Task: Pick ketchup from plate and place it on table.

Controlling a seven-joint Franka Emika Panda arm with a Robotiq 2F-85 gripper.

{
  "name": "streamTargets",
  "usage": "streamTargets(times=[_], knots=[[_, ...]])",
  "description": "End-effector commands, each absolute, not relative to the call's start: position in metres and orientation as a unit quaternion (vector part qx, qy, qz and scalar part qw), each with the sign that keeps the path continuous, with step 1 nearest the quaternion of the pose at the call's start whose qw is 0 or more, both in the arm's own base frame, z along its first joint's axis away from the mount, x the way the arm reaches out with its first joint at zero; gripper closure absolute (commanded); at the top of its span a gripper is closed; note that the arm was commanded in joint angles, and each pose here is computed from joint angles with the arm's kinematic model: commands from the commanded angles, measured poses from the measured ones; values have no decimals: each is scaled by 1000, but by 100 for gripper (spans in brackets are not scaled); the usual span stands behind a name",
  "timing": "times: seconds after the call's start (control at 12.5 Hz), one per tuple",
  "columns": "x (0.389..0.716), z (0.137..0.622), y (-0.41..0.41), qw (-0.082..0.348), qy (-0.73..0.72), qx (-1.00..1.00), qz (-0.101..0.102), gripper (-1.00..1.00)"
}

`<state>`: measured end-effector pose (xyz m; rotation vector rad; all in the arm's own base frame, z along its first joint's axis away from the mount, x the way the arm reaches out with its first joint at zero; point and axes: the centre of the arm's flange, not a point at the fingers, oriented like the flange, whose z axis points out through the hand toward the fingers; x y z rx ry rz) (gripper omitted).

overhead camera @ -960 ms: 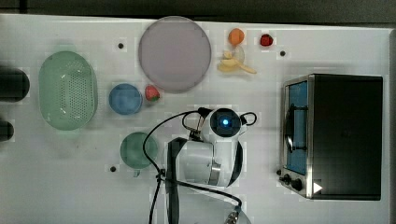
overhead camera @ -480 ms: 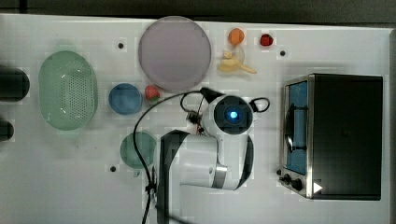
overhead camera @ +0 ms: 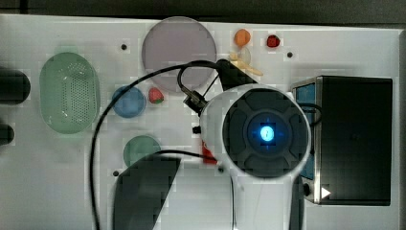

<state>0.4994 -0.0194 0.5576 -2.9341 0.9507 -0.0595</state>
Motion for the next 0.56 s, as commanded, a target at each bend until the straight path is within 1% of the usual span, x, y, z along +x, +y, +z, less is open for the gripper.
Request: streamTargets(times=[0.08, 0.16, 0.24, 0.32, 0.48, 0.56], knots=[[501, 568, -19, -1, 367, -930, 13, -100], [499, 578, -22, -17, 366, -931, 13, -100], [500, 588, -21, -16, 365, -931, 4, -100], [501, 594, -21, -14, 365, -931, 0, -100], [500, 595, -19, -16, 364, -931, 3, -100], [499, 593, -20, -17, 364, -931, 9, -100]])
